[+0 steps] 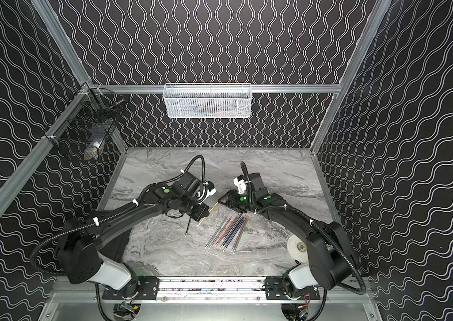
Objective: Remove the protective cover of the pencils
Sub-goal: Adjust the pencil.
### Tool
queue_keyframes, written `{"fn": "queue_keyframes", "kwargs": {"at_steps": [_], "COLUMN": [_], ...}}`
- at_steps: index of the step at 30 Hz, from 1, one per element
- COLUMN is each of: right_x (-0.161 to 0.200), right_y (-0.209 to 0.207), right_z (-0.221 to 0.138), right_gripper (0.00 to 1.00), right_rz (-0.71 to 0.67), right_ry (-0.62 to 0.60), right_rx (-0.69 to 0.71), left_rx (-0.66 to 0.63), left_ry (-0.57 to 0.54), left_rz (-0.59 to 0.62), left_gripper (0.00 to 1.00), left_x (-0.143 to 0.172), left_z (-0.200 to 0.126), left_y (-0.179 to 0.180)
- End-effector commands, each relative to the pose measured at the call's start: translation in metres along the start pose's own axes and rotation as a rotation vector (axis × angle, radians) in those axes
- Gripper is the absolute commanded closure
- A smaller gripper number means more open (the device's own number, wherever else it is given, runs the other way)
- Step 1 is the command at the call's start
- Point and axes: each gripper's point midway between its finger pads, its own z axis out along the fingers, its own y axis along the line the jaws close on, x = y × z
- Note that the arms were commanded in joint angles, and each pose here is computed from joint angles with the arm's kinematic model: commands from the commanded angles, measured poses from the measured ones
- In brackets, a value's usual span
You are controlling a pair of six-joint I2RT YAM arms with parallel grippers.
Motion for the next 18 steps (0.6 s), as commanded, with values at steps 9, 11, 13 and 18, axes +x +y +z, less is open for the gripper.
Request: {"fn": "queue_keyframes", "kwargs": {"at_steps": [9, 11, 13, 18], "right_x": [-0.022, -0.021, -0.019, -0.015], "right_y": [0.021, 0.024, 0.028, 0.036], "right_z": [0.012, 0.013, 0.012, 0.005], "right_gripper": [0.67, 0.77, 0.87, 0.99], "right_rz": [0.047, 0.060, 0.079, 0.131], "right_ry": [-0.040, -0.033, -0.024, -0.029], "right_rx": [-0.090, -0.109, -0.135, -0.192], "left_rx": [0.024, 0.025, 0.024, 0.021], "left_ry": [-0.014, -0.014, -0.010, -0.012], "left_rz": [0.022, 0.022, 0.021, 0.022], "left_gripper": [1.00, 1.00, 1.00, 0.97], "left_x": [-0.002, -0.002, -0.001, -0.001], "left_z": [-0.003, -0.003, -0.002, -0.002], "left_y": [-0.005, -0.005, -0.005, -0.004]}}
